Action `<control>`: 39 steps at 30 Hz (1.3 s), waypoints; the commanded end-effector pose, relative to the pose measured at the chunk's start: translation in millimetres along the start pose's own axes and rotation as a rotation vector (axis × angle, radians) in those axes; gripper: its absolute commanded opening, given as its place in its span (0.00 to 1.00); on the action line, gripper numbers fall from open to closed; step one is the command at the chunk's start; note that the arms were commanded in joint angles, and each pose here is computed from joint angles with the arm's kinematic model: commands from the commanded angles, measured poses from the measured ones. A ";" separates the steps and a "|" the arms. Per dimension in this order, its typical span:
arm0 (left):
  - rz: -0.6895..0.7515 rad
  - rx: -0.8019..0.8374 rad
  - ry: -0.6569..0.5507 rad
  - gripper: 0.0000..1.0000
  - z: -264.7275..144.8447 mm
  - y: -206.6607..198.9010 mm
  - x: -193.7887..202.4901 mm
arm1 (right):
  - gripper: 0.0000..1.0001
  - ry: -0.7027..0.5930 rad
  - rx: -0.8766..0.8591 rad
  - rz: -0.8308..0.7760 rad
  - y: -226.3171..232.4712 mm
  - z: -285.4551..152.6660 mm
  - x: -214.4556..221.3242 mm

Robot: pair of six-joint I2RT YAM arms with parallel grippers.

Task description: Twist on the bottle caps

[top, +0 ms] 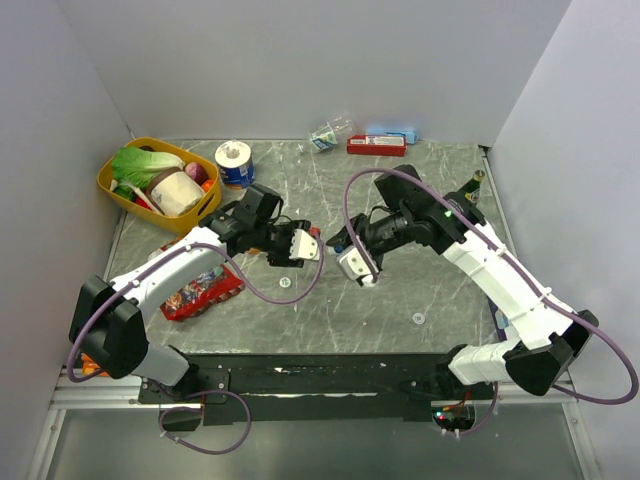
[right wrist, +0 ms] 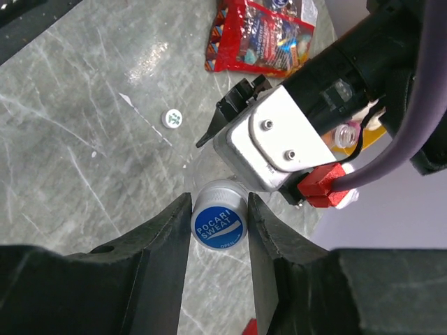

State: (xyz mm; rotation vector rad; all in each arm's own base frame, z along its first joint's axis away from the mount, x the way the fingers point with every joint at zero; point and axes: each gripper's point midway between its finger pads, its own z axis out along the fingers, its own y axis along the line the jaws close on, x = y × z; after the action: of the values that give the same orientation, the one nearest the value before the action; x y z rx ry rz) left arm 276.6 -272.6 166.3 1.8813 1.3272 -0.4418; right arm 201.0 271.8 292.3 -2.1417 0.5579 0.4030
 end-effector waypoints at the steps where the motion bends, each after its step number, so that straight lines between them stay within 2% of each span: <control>1: 0.059 -0.080 -0.099 0.01 -9.1 16.1 -27.9 | 0.14 0.037 0.107 0.151 -22.5 -7.0 8.4; 3: 0.024 -0.166 -0.130 0.01 -10.7 31.8 -35.2 | 0.04 0.024 0.152 0.236 -38.6 -10.3 9.3; 4: 0.004 -0.204 -0.119 0.01 -12.2 33.4 -30.1 | 0.00 0.012 0.166 0.344 -40.9 -11.9 8.9; 5: -0.025 -0.296 -0.166 0.01 -16.6 50.9 -40.7 | 0.00 -0.010 0.203 0.379 -52.8 -19.7 5.8; 7: -0.064 -0.372 -0.197 0.01 -21.5 56.3 -42.3 | 0.00 -0.036 0.225 0.526 -57.6 -20.4 5.8; 8: -0.124 -0.433 -0.204 0.01 -25.7 63.1 -41.4 | 0.00 -0.042 0.231 0.568 -58.6 -20.0 6.6; 9: -0.114 -0.502 -0.252 0.01 -33.4 74.9 -52.3 | 0.00 -0.048 0.258 0.585 -64.3 -21.3 6.7; 10: -0.141 -0.541 -0.255 0.01 -36.2 75.1 -48.5 | 0.00 -0.055 0.266 0.673 -61.4 -18.9 8.2; 12: -0.205 -0.653 -0.286 0.01 -44.9 84.5 -50.5 | 0.00 -0.055 0.326 0.714 -71.0 -22.4 10.2; 14: -0.257 -0.760 -0.286 0.01 -52.7 90.7 -51.4 | 0.00 -0.064 0.357 0.839 -73.7 -22.3 12.0; 17: -0.307 -0.837 -0.317 0.01 -50.1 92.2 -60.6 | 0.00 -0.058 0.424 1.001 -83.1 -25.4 18.9; 18: -0.364 -0.925 -0.270 0.01 -53.7 100.2 -48.2 | 0.00 -0.052 0.436 1.045 -84.4 -24.9 22.5; 21: -0.503 -1.069 -0.254 0.01 -59.0 116.5 -41.0 | 0.00 -0.049 0.495 1.210 -90.4 -26.4 27.6; 24: -0.606 -1.110 -0.217 0.01 -52.8 127.3 -32.8 | 0.00 -0.021 0.544 1.346 -95.2 -26.6 38.2; 28: -0.649 -1.131 -0.168 0.01 -48.0 128.5 -22.6 | 0.00 0.000 0.637 1.536 -101.4 -33.8 52.8; 34: -0.745 -1.199 -0.091 0.01 -45.2 129.6 -2.2 | 0.00 0.018 0.728 1.622 -106.4 -34.1 67.5; 38: -0.954 -1.378 -0.024 0.01 -48.2 135.7 23.6 | 0.00 0.083 0.781 1.701 -102.3 -28.8 88.0; 39: -0.969 -1.378 -0.018 0.01 -41.7 140.3 23.7 | 0.00 0.085 0.783 1.708 -102.4 -28.1 89.2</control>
State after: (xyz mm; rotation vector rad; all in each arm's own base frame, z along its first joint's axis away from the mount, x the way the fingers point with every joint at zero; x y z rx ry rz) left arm 374.5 -276.4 204.0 0.5466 1.7329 0.0045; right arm 348.8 278.4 353.2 -0.5902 1.9371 0.7266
